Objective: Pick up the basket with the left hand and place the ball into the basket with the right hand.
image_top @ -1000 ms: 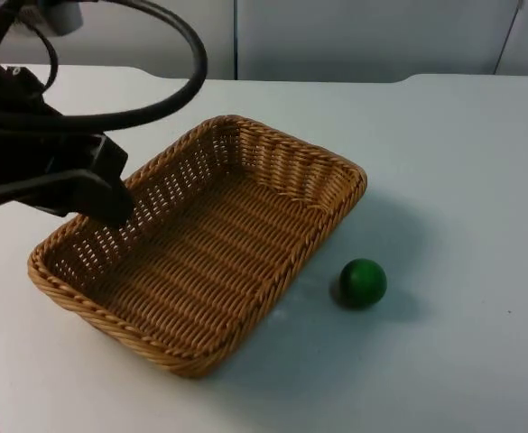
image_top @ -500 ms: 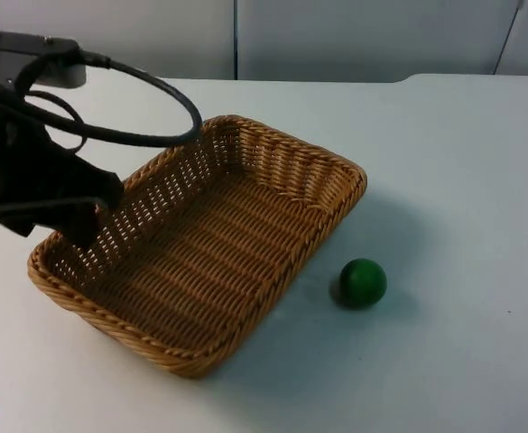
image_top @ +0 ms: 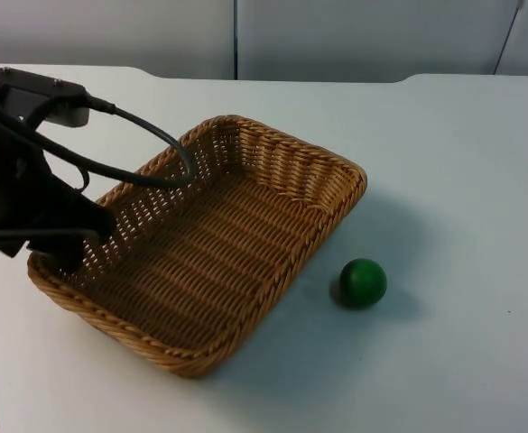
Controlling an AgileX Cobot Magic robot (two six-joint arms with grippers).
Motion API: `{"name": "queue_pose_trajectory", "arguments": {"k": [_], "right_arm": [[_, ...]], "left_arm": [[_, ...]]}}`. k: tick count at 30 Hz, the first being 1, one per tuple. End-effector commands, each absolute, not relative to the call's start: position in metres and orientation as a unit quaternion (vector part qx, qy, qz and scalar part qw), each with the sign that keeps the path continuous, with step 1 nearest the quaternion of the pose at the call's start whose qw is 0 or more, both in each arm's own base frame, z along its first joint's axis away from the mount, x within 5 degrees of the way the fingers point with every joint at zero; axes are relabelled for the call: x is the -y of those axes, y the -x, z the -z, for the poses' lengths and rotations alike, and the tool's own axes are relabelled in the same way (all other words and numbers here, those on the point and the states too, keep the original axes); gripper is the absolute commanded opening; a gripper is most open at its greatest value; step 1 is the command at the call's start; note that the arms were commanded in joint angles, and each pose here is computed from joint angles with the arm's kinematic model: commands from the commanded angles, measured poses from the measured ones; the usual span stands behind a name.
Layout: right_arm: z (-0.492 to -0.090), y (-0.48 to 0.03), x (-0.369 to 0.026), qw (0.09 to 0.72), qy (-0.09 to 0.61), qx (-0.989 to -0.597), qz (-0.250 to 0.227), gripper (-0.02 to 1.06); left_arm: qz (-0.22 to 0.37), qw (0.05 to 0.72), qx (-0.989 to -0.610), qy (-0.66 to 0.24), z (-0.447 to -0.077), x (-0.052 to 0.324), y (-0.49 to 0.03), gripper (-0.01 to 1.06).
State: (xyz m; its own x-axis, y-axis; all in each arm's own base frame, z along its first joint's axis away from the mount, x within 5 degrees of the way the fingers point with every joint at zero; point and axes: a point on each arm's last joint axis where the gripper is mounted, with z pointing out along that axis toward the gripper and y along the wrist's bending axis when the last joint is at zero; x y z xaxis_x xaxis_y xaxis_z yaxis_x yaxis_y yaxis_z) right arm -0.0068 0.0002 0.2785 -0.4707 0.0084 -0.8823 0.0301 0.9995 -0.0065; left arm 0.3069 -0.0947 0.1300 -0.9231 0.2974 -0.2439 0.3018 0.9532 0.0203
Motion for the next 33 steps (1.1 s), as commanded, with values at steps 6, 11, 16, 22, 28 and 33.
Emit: {"name": "queue_pose_trajectory", "arguments": {"k": [6,11,16,22,28,33], "right_arm": [[-0.278,0.007,0.000,0.517,-0.012,-0.856,0.016,0.00],[-0.278,0.007,0.000,0.517,-0.012,-0.856,0.016,0.00],[-0.278,0.007,0.000,0.517,-0.012,-0.856,0.016,0.00],[-0.278,0.007,0.000,0.517,-0.012,-0.856,0.016,0.00],[-0.278,0.007,0.000,0.517,-0.012,-0.856,0.016,0.00],[-0.278,0.007,0.000,0.517,-0.012,-0.856,0.016,0.00]], "left_arm": [[0.011,0.124,-0.980,-0.153,-0.120,0.099,-0.311,0.57],[0.009,0.111,-0.982,-0.154,-0.110,0.099,-0.311,0.57],[0.009,0.104,-0.983,-0.152,-0.102,0.100,-0.311,0.39],[0.010,0.110,-0.982,-0.150,-0.103,0.099,-0.313,0.07],[0.014,0.121,-0.985,-0.122,-0.103,0.097,-0.316,0.00],[0.015,0.120,-0.989,-0.088,-0.103,0.085,-0.319,0.00]]}}
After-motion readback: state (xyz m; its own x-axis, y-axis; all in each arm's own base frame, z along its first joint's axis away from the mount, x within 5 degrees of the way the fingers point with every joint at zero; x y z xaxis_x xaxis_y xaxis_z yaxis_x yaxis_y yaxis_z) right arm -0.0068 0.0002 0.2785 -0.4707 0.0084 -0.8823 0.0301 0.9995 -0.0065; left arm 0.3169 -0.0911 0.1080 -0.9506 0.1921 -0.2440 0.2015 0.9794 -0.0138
